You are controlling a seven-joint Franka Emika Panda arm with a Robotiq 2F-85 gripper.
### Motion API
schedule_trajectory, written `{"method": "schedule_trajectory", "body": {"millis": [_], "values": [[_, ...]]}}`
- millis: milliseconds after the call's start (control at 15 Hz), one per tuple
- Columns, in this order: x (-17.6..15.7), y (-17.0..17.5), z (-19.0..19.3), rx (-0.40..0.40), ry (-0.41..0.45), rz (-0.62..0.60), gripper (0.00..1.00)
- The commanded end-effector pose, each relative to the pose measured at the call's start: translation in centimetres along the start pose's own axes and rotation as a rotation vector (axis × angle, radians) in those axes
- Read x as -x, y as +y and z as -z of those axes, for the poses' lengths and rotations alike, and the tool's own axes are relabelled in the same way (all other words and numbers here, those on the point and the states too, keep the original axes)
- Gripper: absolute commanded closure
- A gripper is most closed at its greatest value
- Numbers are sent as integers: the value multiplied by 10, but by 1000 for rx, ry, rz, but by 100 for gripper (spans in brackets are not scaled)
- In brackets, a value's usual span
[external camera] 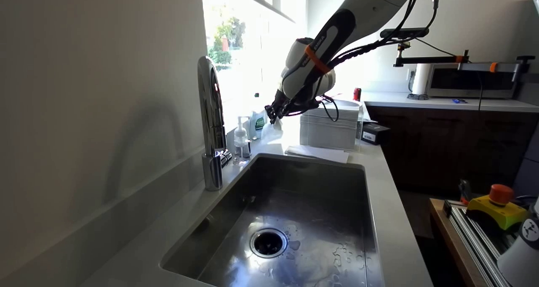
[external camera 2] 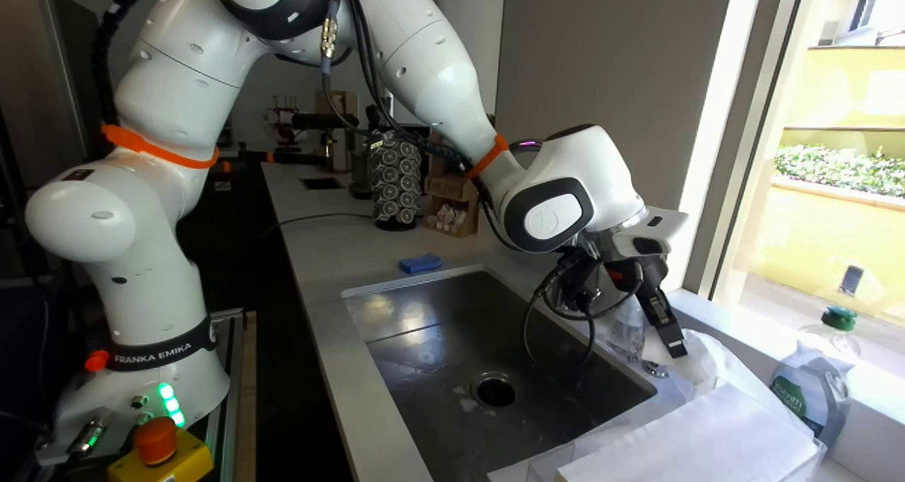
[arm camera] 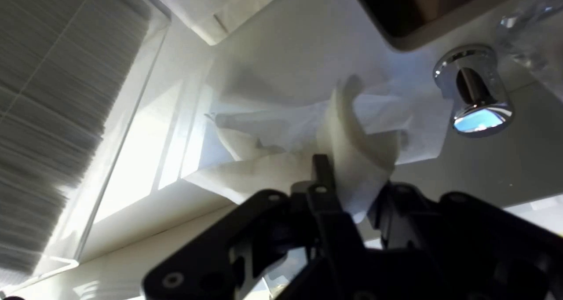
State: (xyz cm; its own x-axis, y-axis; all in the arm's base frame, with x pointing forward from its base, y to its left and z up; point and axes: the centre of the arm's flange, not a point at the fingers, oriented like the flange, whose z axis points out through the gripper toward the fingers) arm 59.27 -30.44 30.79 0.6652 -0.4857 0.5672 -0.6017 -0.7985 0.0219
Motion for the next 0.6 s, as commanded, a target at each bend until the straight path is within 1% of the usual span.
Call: {"method": "schedule_trajectory", "body": {"millis": [0,200,267,400,467,533], "values": [[-6,-2,-25,2,-7,-5,45],[-7,0,-32,7,-12,-9,23],[-8,1,-32,10,-16,-14,15],[-9,2,-29,4,-27,-23,2],[-9,3,-27,6,-32,-25,0],[-9,3,-23,-10,-59,-22,0]]}}
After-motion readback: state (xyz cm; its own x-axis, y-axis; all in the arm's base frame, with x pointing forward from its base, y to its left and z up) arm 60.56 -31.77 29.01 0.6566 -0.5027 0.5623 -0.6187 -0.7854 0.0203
